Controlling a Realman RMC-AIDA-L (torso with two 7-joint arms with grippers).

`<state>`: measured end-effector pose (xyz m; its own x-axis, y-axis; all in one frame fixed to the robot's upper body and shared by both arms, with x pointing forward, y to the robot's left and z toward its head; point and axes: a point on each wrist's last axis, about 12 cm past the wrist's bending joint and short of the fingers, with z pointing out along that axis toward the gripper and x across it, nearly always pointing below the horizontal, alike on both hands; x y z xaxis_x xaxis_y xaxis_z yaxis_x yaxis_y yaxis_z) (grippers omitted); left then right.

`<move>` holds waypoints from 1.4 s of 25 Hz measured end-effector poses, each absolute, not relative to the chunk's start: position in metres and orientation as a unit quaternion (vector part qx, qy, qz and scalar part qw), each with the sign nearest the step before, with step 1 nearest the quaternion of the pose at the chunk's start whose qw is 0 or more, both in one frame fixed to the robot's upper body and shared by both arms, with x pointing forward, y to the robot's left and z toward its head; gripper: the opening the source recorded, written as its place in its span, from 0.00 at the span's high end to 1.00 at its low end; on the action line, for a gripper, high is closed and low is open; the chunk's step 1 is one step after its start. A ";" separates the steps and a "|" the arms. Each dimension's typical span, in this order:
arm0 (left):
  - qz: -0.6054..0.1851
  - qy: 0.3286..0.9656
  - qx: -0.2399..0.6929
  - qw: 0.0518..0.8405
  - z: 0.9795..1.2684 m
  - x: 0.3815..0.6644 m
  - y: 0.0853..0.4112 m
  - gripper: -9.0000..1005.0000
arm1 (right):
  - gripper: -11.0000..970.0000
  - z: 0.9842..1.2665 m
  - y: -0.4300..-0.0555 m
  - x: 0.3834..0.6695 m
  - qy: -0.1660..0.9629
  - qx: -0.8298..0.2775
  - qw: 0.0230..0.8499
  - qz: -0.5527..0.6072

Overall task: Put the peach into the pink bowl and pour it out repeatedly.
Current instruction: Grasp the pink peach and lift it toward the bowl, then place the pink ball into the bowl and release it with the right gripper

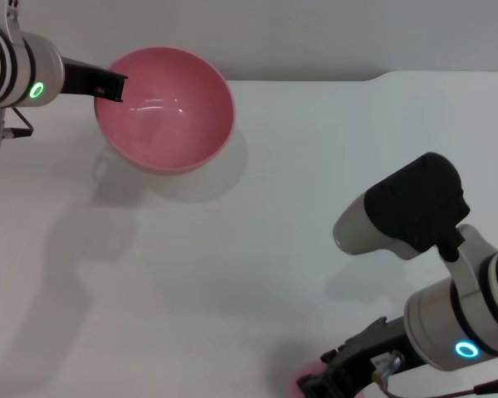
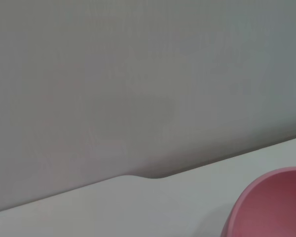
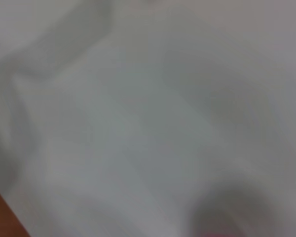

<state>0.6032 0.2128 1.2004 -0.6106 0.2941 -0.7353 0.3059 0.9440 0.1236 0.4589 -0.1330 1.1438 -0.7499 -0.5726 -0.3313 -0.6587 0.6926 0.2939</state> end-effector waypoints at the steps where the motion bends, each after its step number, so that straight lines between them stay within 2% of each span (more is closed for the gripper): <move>1: -0.007 0.897 0.167 0.408 1.200 0.603 0.213 0.95 | 0.56 1.144 -0.133 0.459 0.914 -0.337 0.109 0.200; 9: -0.008 0.896 0.168 0.411 1.200 0.603 0.212 0.95 | 0.60 1.158 -0.135 0.467 0.909 -0.337 0.145 0.195; 15: -0.008 0.896 0.170 0.409 1.199 0.603 0.211 0.95 | 0.64 1.183 -0.139 0.476 0.902 -0.338 0.205 0.175; 22: -0.008 0.897 0.182 0.403 1.198 0.600 0.206 0.95 | 0.71 1.192 -0.146 0.488 0.897 -0.337 0.239 0.156; 35: -0.017 0.897 0.209 0.388 1.190 0.592 0.188 0.95 | 0.84 1.230 -0.131 0.512 0.856 -0.378 0.335 0.115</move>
